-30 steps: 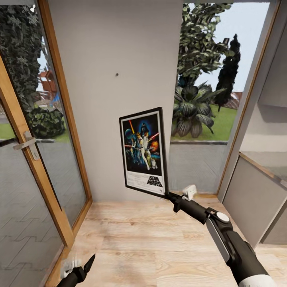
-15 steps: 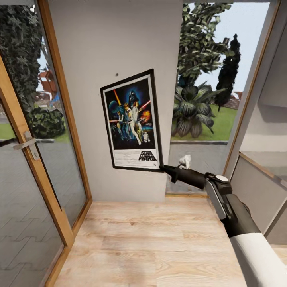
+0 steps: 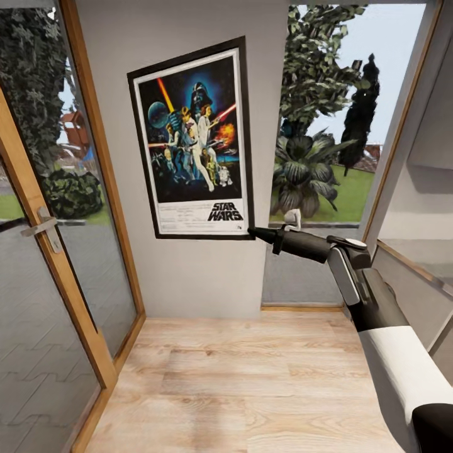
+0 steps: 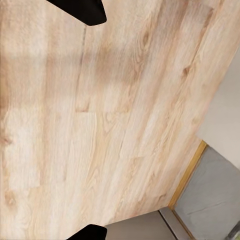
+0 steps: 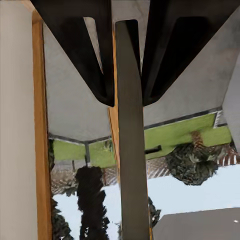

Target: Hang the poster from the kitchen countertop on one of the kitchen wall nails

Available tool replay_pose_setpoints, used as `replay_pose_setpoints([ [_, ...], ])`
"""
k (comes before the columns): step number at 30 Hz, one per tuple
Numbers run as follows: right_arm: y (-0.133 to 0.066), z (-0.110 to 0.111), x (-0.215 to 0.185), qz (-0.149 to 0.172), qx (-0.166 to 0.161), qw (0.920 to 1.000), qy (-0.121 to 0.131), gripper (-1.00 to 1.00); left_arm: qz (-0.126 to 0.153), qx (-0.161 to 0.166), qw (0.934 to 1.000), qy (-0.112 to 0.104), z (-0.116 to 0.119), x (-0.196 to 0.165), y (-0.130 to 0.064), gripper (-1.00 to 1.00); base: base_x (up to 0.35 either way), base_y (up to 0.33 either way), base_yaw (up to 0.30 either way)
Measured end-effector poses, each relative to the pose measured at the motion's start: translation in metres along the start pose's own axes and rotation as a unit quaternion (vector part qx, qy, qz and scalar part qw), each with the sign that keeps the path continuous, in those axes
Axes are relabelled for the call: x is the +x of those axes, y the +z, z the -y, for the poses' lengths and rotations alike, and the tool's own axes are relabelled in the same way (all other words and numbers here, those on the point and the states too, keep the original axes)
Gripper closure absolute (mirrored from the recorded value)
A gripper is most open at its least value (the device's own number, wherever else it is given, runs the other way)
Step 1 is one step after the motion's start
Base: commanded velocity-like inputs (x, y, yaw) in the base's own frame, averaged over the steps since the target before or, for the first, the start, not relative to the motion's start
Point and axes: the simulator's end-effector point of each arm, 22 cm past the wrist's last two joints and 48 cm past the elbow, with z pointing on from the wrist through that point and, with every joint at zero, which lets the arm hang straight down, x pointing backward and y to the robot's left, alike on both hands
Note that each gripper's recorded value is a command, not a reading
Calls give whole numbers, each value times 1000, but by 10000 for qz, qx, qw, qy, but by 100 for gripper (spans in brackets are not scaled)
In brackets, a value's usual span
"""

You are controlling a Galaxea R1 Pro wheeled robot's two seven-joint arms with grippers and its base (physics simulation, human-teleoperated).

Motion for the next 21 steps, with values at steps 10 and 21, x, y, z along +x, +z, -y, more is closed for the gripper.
replay_pose_setpoints([
  [10, 5, 1, 13, 199, -309, 9986, 391, 100, -10, 4, 10000, -3, 0, 0, 0, -100, 0, 0, 0],
  [21, 10, 2, 14, 538, -452, 9947, 748, 100, -15, 2, 10000, -8, 0, 1, 0, -100, 0, 0, 0],
])
